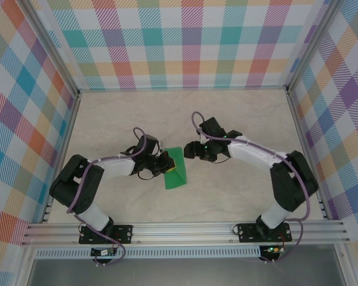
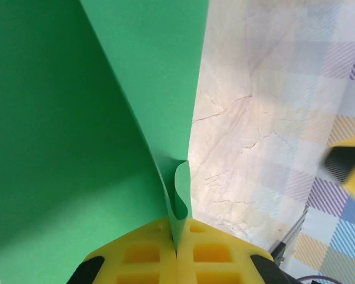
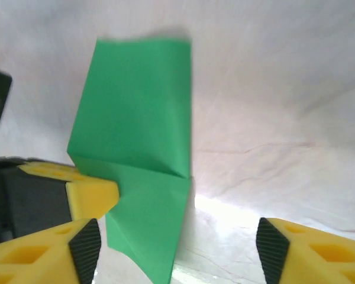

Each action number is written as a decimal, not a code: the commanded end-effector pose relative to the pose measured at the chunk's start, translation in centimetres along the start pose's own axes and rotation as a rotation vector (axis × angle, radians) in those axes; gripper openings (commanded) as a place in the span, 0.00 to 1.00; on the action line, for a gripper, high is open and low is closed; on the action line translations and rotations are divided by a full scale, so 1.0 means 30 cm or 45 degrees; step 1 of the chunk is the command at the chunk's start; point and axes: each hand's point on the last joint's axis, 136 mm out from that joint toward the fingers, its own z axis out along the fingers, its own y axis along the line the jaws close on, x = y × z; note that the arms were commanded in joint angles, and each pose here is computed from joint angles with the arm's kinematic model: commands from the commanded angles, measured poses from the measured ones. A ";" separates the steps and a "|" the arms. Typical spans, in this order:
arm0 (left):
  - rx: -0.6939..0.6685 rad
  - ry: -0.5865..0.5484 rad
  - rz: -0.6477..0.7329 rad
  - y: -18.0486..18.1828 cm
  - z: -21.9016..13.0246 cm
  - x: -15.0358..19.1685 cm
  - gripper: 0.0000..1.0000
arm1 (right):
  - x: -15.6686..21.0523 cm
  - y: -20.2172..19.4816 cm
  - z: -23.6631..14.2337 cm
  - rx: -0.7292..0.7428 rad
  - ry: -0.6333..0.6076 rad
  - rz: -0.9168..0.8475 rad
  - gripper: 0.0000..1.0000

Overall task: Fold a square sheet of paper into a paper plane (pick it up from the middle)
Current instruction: Turn over the paper at the center of the table.

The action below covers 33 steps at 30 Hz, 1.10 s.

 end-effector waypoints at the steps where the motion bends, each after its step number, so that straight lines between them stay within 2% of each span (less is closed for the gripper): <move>1: -0.229 -0.028 0.180 -0.010 -0.121 -0.004 0.01 | -0.055 -0.105 -0.115 0.216 -0.190 0.063 0.92; 2: -0.316 -0.041 0.219 -0.006 -0.163 -0.012 0.01 | -0.065 -0.116 -0.145 0.241 -0.231 0.063 1.00; 10: -0.919 -0.186 0.553 -0.019 -0.453 -0.113 0.02 | -0.101 -0.189 -0.306 0.382 -0.450 0.131 1.00; 13: -1.130 -0.252 0.658 -0.027 -0.501 -0.171 0.02 | -0.093 -0.228 -0.337 0.438 -0.481 0.191 1.00; 17: -1.473 -0.335 0.804 -0.025 -0.510 -0.251 0.02 | -0.074 -0.260 -0.356 0.448 -0.498 0.263 1.00; 21: -1.742 -0.350 0.947 -0.018 -0.430 -0.304 0.02 | -0.057 -0.296 -0.369 0.468 -0.476 0.322 1.00; 23: -1.796 -0.329 1.001 -0.009 -0.358 -0.310 0.02 | -0.048 -0.313 -0.373 0.467 -0.463 0.360 1.00; 28: -1.789 -0.294 1.079 -0.004 -0.164 -0.286 0.02 | -0.041 -0.350 -0.412 0.495 -0.483 0.410 1.00; 33: -1.701 -0.214 1.140 0.015 0.033 -0.197 0.02 | -0.032 -0.387 -0.449 0.493 -0.522 0.469 1.00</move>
